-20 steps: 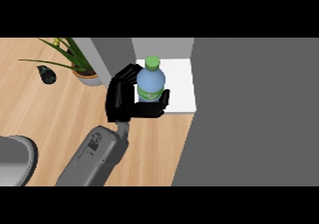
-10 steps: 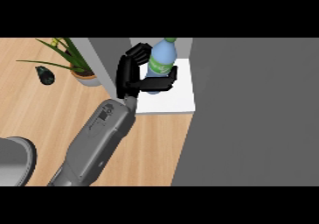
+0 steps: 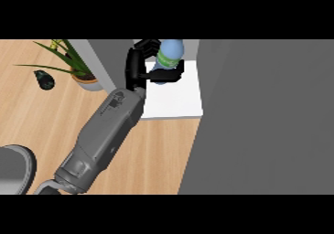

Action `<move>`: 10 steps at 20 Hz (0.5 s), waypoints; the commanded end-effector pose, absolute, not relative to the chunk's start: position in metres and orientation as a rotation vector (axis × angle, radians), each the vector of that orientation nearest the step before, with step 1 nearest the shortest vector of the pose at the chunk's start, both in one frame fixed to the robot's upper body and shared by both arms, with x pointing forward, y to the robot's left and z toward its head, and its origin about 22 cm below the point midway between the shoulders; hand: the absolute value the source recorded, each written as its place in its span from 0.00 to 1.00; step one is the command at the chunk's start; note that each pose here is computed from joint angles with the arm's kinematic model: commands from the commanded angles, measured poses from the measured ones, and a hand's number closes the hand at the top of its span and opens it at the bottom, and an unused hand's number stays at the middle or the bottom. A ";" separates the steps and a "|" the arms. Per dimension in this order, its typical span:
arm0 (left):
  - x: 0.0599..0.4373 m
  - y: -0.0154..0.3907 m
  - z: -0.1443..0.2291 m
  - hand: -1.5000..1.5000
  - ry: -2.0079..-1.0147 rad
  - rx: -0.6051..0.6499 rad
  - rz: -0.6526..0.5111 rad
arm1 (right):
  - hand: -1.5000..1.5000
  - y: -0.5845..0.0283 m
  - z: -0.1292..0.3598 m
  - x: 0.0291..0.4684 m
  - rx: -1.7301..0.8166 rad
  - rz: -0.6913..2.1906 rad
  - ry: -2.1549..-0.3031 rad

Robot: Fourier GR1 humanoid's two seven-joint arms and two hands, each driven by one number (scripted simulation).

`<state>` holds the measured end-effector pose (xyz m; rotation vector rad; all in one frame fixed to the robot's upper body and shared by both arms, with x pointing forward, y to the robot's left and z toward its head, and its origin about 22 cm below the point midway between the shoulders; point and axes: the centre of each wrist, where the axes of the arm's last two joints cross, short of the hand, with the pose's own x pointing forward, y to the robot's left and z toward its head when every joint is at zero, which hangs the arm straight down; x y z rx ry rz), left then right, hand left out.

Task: Pick up the bottled water, place it into the cabinet and close the cabinet

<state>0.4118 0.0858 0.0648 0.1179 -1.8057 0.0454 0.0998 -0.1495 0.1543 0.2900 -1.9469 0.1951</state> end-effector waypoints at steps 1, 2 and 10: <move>0.415 0.083 0.055 1.00 -1.780 0.220 0.041 | 0.00 -0.169 0.181 0.078 0.294 0.197 -1.992; 0.425 0.093 0.058 1.00 -1.764 0.246 0.007 | 0.00 -0.156 0.170 0.082 0.303 0.191 -1.973; 0.428 0.089 0.044 1.00 -1.721 0.402 -0.026 | 0.00 -0.162 0.176 0.082 0.323 0.205 -1.985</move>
